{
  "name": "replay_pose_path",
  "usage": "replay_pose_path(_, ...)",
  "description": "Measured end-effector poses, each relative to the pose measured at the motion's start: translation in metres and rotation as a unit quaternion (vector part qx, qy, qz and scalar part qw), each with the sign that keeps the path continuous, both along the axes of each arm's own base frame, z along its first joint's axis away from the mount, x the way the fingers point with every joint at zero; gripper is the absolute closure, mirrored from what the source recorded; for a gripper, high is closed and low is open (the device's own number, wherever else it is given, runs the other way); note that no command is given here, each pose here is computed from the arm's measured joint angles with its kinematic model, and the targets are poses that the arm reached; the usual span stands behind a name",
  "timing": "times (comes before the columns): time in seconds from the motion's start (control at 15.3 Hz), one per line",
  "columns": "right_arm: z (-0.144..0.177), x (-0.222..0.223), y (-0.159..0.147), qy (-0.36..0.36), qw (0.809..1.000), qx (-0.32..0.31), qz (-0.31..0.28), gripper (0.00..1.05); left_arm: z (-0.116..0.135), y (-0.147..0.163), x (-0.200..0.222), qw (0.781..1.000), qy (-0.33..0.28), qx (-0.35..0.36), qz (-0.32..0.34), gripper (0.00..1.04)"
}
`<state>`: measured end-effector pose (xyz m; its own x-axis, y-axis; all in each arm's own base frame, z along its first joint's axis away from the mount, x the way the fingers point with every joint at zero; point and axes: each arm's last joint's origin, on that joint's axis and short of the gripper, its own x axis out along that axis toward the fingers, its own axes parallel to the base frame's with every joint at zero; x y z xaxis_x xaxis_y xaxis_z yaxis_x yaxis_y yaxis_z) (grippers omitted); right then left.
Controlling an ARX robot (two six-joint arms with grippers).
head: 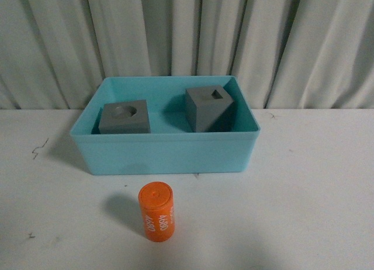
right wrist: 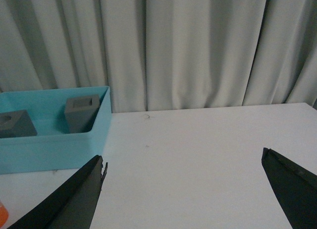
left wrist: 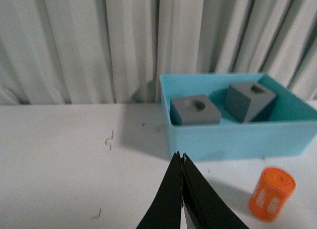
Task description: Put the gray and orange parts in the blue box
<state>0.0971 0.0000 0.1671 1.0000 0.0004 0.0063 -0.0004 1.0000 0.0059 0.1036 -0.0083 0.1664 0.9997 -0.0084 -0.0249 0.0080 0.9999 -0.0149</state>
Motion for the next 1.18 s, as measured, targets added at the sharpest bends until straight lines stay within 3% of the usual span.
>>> replay_pose_path(0.52,0.0,0.0,0.0,0.0,1.0,0.0,0.0,0.06,0.0,0.008,-0.006,1.0,-0.012,0.0,0.004,1.03)
replay_pose_path(0.59,0.0,0.0,0.0,0.0,1.0,0.0,0.0,0.06,0.0,0.008,-0.006,1.0,-0.012,0.0,0.004,0.96)
replay_pose_path(0.72,0.0,0.0,0.0,0.0,1.0,0.0,0.0,0.06,0.0,0.008,-0.006,1.0,-0.012,0.0,0.004,0.71)
replay_pose_path(0.85,0.0,0.0,0.0,0.0,1.0,0.0,0.0,0.06,0.0,0.008,-0.006,1.0,-0.012,0.0,0.004,0.44)
replay_pose_path(0.98,0.0,0.0,0.0,0.0,1.0,0.0,0.0,0.06,0.0,0.008,-0.006,1.0,-0.012,0.0,0.004,0.08)
replay_pose_path(1.05,-0.002,0.0,0.0,0.041,0.999,0.01,-0.004,0.06,0.0,0.008,-0.006,1.0,-0.012,0.001,0.004,0.06)
replay_pose_path(1.11,0.002,0.008,-0.007,0.169,0.984,0.048,-0.01,0.06,0.0,0.008,-0.006,1.0,-0.012,0.0,0.004,0.07)
replay_pose_path(1.18,0.018,0.025,-0.022,0.18,0.981,0.073,-0.03,0.06,0.0,0.008,-0.006,1.0,-0.013,0.0,0.004,0.07)
